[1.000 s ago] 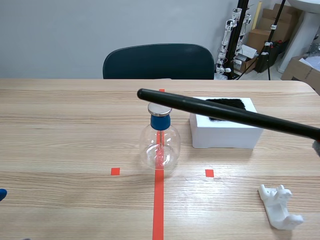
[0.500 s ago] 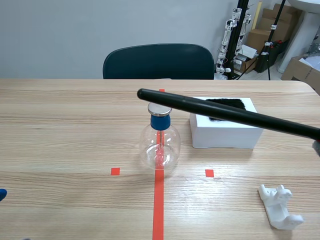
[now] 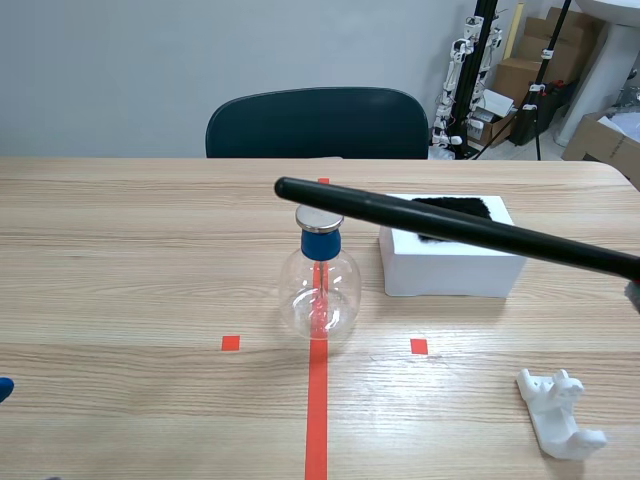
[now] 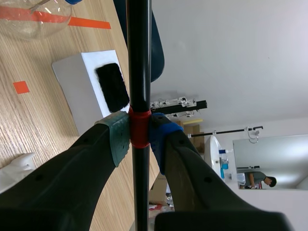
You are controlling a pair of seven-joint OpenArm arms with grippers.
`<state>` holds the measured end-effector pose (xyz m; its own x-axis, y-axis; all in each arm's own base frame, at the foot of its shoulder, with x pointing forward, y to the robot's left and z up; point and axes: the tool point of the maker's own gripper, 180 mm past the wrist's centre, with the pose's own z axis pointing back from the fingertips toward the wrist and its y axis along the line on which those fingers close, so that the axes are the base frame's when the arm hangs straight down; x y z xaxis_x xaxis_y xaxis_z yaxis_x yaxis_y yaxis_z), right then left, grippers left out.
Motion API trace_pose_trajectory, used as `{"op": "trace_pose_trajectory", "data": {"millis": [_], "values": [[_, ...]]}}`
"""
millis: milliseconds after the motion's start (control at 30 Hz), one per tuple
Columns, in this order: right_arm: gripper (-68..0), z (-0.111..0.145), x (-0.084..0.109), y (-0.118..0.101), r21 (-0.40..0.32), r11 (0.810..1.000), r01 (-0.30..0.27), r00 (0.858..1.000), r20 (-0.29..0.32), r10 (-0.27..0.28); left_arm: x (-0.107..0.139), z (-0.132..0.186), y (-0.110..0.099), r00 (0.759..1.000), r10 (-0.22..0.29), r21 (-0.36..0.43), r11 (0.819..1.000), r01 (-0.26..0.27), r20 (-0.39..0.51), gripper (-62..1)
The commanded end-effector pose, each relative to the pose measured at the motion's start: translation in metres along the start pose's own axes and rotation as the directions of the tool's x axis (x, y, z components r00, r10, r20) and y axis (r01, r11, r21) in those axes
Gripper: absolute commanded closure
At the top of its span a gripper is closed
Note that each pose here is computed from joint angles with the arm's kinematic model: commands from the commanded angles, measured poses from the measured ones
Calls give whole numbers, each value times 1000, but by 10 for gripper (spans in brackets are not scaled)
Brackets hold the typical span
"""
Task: Do the electroscope experiment. move the rod toward and away from the electroscope
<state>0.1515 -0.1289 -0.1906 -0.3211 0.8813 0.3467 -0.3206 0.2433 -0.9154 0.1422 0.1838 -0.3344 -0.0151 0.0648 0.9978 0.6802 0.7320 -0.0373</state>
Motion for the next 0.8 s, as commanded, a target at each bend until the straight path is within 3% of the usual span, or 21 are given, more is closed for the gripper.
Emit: {"op": "trace_pose_trajectory", "data": {"millis": [0,767], "values": [[0,1,3,-2,-8,1000,-4,1000,10,4,12,0,1,998,-5,3,1000,5,59,-623],[0,1,2,-6,-28,999,-18,1000,6,18,12,0,1,998,-5,3,1000,5,59,-623]]}}
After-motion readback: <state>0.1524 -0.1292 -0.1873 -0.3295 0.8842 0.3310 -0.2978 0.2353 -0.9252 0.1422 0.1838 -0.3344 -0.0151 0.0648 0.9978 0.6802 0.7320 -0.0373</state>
